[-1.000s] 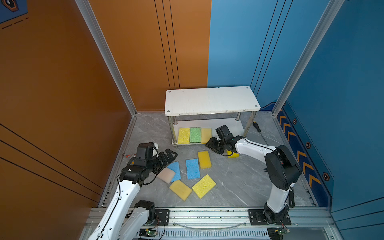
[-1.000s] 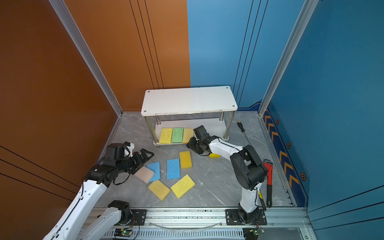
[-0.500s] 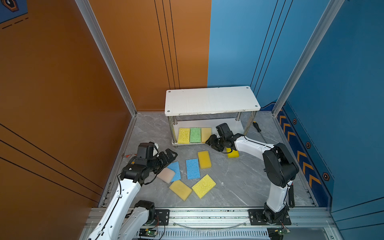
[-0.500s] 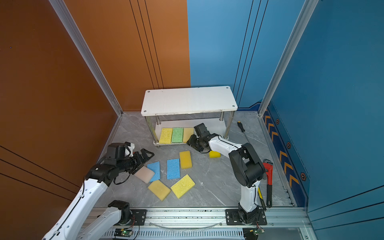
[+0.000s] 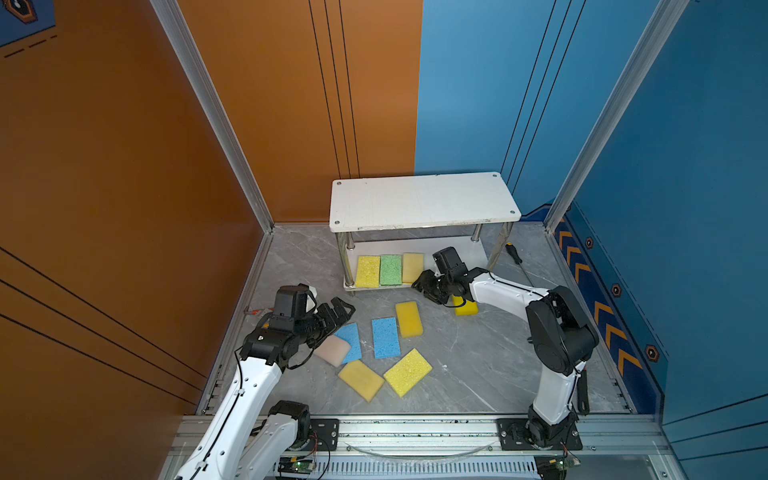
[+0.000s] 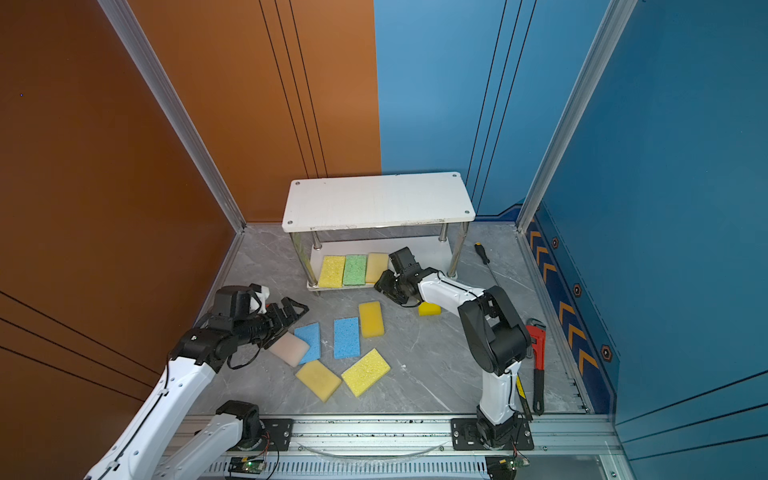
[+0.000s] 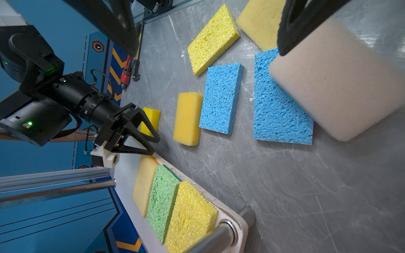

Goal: Place and organize the cleaning sponges onto the shelf
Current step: 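Withdraw the right gripper and grasp the thick yellow sponge on the table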

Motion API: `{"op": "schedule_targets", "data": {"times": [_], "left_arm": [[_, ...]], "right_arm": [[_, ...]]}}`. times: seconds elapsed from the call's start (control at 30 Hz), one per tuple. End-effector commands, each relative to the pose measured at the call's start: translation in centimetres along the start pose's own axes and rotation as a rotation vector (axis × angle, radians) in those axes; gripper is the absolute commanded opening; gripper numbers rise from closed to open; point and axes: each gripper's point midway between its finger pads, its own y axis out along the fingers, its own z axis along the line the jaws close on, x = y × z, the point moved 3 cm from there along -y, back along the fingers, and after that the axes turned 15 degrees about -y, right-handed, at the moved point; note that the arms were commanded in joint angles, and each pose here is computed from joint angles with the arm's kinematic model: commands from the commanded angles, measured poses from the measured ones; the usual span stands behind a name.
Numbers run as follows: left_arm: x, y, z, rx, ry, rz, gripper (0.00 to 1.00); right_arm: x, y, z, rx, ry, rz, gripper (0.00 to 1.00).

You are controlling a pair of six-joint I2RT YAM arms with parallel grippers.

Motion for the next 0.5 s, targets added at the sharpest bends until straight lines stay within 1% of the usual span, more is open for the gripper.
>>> {"op": "schedule_targets", "data": {"times": [0.0,0.13,0.2,0.4,0.47], "left_arm": [[-0.4,0.3,0.3,0.014,0.017,0.021,0.99],[-0.8,0.9,0.4,0.002,0.004,0.046,0.98],[-1.0,1.1,0.4,0.003,0.007,0.054,0.98],[-1.4,1.6,0.1,-0.005,0.002,0.088,0.98],[-1.6,1.8,0.1,-0.009,-0.007,0.1,0.98]], "right_arm": [[-2.3,-2.8,0.2,-0.008,-0.036,0.033,0.59],[-6.3,-3.2,-0.8,-0.043,-0.117,0.143,0.61],[-7.4,-3.1,-1.1,-0.06,-0.149,0.188,0.61],[-8.2,-2.3,0.1,-0.082,-0.285,0.26,0.6],[-8.6,-1.7,0.0,-0.094,-0.307,0.29,0.59]]}}
